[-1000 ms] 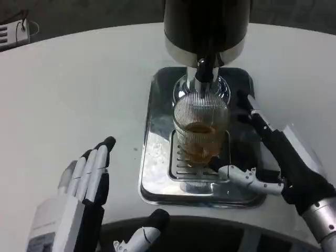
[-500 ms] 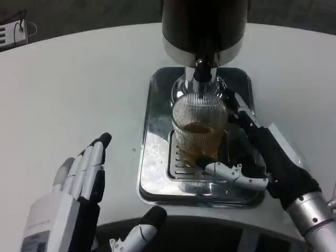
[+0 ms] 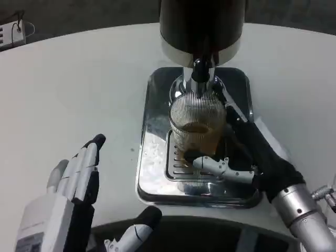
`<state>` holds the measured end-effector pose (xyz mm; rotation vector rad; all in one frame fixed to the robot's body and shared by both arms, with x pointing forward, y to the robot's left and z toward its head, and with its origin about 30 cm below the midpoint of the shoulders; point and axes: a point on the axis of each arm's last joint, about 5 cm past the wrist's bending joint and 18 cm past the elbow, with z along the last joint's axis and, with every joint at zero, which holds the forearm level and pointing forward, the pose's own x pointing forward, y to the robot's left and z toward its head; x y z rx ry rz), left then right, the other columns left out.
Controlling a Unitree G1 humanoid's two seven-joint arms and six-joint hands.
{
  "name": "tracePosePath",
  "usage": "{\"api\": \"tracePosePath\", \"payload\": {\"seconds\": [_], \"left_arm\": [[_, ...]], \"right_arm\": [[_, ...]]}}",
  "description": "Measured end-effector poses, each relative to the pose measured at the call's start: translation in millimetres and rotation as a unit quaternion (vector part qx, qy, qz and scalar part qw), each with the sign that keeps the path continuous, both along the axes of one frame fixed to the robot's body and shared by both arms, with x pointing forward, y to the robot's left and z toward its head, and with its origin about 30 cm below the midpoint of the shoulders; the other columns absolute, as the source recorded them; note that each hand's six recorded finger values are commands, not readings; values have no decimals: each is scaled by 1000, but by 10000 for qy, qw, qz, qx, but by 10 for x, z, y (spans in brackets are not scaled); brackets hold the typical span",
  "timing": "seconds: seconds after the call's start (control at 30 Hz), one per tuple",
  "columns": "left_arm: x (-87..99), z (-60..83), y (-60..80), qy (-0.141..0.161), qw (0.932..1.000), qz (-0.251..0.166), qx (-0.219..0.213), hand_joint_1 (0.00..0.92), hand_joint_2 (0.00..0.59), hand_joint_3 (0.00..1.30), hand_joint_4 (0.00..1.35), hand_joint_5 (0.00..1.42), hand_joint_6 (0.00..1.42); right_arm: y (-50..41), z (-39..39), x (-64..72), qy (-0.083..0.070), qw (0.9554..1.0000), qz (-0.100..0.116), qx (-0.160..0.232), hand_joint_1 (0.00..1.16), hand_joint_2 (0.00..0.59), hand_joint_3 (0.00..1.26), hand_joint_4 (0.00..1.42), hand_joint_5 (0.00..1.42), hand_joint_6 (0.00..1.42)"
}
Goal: Grasp the cup under the faucet to collect the drink, then remove the cup.
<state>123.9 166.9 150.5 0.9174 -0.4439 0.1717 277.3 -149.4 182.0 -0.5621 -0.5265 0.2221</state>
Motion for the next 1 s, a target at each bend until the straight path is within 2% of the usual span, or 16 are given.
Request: {"api": "tracePosePath", "payload": {"seconds": [0.4, 0.53, 1.0], "left_arm": [[5, 15, 5, 83, 9999, 88, -32, 0, 156, 0, 0, 53, 0], [-5, 40, 11, 49, 9999, 152, -26, 0, 156, 0, 0, 56, 0], [-75, 53, 30, 136, 9995, 286, -49, 0, 157, 0, 0, 59, 0]], "right_arm": [[99, 7, 106, -69, 9999, -20, 87, 683, 205, 0, 69, 169, 279], [162, -12, 133, -27, 9998, 13, 179, 689, 204, 0, 92, 177, 285], [240, -33, 163, 25, 9995, 101, 311, 747, 186, 33, 119, 205, 305]]}}
